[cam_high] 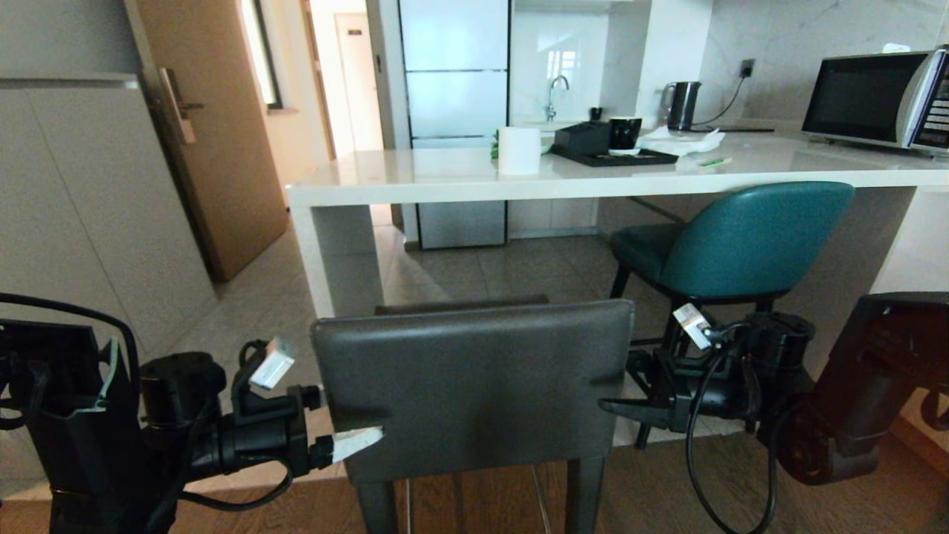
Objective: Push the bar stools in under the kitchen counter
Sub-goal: Pull the gray chair out from under the dining table
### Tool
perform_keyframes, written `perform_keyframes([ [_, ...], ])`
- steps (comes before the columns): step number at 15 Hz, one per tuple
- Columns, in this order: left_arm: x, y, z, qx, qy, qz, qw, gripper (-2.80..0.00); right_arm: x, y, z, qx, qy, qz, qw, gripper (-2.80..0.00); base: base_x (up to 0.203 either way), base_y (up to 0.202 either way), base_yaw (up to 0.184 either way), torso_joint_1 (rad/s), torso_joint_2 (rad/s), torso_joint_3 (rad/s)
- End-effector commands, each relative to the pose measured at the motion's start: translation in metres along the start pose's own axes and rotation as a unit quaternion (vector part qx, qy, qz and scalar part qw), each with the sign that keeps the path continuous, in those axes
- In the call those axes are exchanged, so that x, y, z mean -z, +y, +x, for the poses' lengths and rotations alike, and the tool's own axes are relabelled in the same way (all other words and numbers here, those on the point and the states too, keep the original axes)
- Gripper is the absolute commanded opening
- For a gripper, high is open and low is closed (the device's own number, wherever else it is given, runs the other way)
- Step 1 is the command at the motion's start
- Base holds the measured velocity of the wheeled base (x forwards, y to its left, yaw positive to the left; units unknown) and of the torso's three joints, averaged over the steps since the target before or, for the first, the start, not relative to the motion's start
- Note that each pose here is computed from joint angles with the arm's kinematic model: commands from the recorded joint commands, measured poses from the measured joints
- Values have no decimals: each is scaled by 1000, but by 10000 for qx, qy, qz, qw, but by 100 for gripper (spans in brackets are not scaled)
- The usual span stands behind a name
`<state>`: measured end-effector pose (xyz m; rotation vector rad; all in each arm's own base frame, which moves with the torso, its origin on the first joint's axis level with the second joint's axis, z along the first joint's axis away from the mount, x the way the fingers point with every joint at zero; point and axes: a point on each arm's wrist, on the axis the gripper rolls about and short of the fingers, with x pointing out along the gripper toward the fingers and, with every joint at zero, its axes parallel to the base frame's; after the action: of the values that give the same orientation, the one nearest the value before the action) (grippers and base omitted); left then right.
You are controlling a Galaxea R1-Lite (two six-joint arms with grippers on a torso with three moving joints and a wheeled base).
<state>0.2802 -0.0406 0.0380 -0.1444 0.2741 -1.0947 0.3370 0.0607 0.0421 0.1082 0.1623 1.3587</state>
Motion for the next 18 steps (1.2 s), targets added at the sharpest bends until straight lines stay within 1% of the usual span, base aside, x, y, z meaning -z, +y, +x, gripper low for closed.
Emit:
perform_keyframes([
  [1, 2, -6, -3, 39, 31, -51, 10000, 0, 3, 6, 0, -74, 5, 15, 10000, 0, 0, 0, 0, 0, 0, 0],
  [3, 6, -15, -8, 51, 113, -180, 9998, 0, 8, 16, 1, -144, 21, 23, 9999, 0, 0, 0, 0, 0, 0, 0],
  [5, 4, -19, -10, 50, 109, -173, 9998, 0, 13, 23, 1, -177, 72, 128, 9997, 0, 0, 0, 0, 0, 0, 0],
  [9, -2, -28, -13, 107, 65, -91, 9999, 0, 9, 24, 1, -185, 56, 84, 9998, 0, 0, 0, 0, 0, 0, 0],
  [11, 0, -31, -14, 123, 103, -149, 9998, 0, 9, 25, 0, -185, 54, 79, 9998, 0, 0, 0, 0, 0, 0, 0],
  [13, 2, -33, -15, 123, 135, -195, 9996, 0, 9, 26, 0, -185, 59, 94, 9998, 0, 0, 0, 0, 0, 0, 0],
  [15, 1, -31, -15, 107, 121, -172, 9997, 0, 10, 25, 0, -171, 63, 113, 9998, 0, 0, 0, 0, 0, 0, 0],
  [18, 7, -28, -17, -16, 179, -259, 9995, 0, 11, 22, -6, -35, 50, 102, 9999, 0, 0, 0, 0, 0, 0, 0],
])
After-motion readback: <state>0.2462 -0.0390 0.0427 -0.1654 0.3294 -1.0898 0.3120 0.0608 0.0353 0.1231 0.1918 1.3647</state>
